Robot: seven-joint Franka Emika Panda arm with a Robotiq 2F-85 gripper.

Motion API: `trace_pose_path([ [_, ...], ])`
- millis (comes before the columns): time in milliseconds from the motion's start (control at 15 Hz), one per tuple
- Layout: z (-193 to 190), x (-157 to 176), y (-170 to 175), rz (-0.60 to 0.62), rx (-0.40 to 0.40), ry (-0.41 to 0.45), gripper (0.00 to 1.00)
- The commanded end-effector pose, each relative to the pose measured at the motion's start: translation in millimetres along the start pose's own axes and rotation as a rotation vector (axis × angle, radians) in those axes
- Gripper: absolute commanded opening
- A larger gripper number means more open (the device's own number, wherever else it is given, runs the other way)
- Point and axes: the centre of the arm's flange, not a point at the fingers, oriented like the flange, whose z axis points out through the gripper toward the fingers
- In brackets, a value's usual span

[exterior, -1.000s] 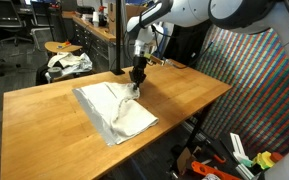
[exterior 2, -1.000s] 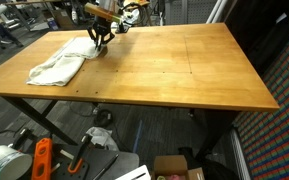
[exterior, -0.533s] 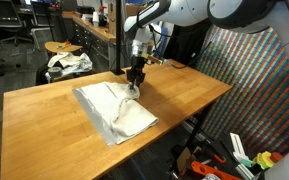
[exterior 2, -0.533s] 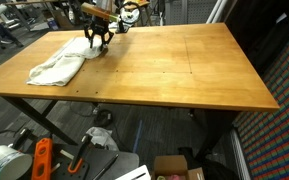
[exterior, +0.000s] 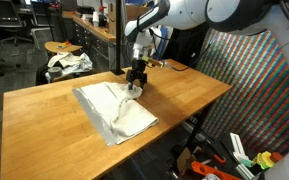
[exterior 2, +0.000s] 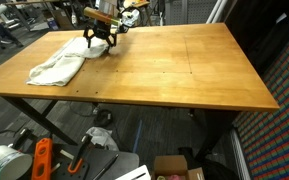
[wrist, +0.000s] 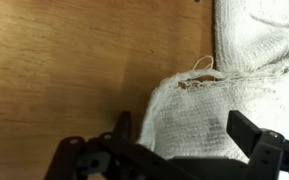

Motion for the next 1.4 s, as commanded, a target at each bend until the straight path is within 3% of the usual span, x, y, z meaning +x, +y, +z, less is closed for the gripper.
trace_pose_path([
  [0,9,2,4,-0.001,0.016,-0.012,1.0],
  [133,14,0,4,-0.007,0.024,-0.01,1.0],
  [200,16,-1,4,0.0,0.023,-0.003,0.74],
  [333,16,-3,5,0.001,0.025,0.002,0.73],
  [867,14,-10,8,-0.01,0.042,-0.008,0.1],
  [1067,11,-11,1,-0.015,0.045,-0.001,0.06],
  [1333,4,-15,-3,-0.025,0.041,0.001,0.11],
])
